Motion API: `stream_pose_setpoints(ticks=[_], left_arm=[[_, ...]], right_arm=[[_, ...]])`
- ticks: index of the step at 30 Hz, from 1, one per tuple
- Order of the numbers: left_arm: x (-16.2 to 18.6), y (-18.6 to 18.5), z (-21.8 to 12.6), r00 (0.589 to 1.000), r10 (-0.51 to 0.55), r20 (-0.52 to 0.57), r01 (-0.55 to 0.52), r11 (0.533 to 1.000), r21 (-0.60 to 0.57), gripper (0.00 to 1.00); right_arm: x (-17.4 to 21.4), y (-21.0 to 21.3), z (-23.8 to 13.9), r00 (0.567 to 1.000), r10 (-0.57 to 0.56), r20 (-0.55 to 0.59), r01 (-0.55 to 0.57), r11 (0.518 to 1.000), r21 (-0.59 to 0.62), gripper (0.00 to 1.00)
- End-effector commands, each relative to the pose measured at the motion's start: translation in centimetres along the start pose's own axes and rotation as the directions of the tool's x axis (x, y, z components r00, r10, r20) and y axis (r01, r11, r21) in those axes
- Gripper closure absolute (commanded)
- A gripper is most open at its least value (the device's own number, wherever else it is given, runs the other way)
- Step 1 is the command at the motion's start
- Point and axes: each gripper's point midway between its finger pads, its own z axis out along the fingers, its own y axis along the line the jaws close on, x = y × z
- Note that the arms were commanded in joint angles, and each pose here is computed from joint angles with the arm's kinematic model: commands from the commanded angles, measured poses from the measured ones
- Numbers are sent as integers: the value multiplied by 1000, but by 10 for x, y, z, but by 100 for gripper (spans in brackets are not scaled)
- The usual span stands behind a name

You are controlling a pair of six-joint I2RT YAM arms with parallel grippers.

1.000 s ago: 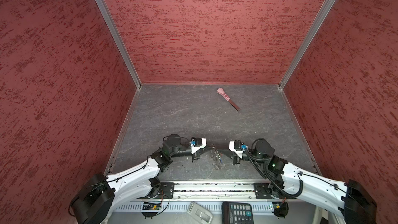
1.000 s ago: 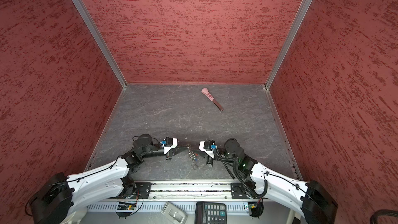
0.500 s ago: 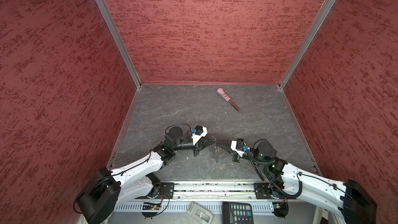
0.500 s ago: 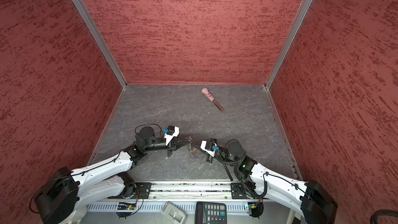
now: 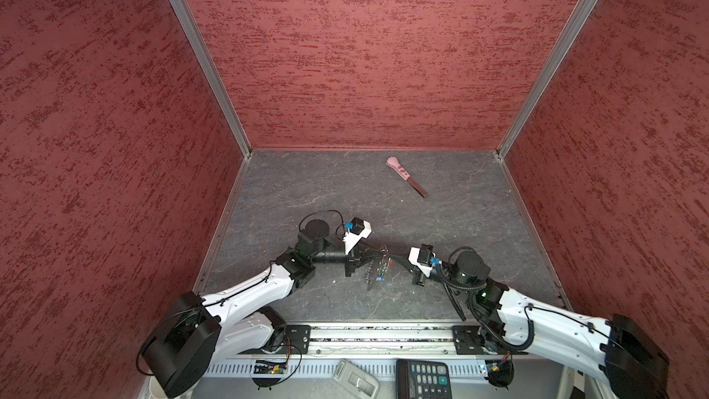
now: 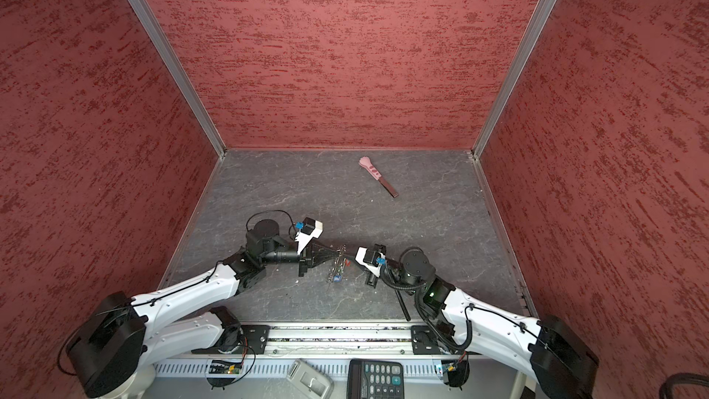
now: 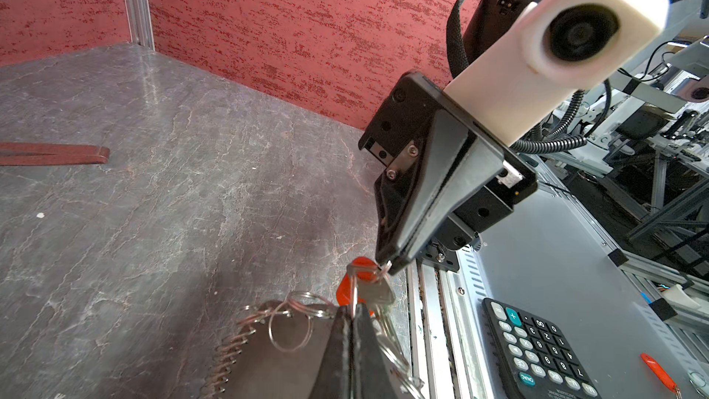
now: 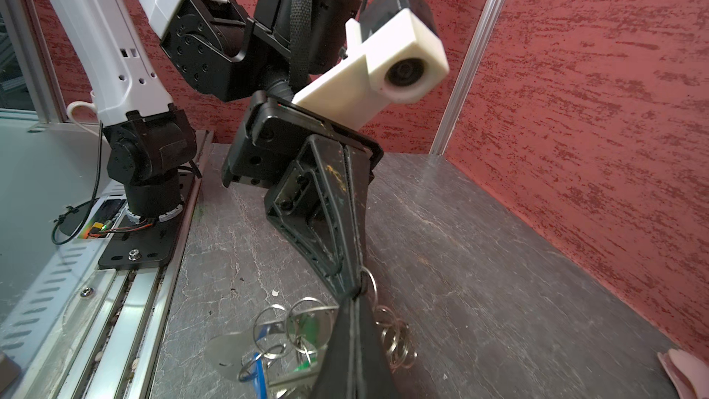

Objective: Put the keys on the keyring

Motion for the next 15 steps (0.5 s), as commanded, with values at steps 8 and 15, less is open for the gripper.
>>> stream_pose_setpoints(ticks=[8,15], left_arm=[[-11,-6,2,1000,-2,4,2,999,45,100],[-11,-5,2,1000,-7,2,7,999,44,100]], right_arm=[[-3,-6,2,1000,-21,13,21,999,31,100],[0,-5,3,1000,-14,6,14,1000,25,100]])
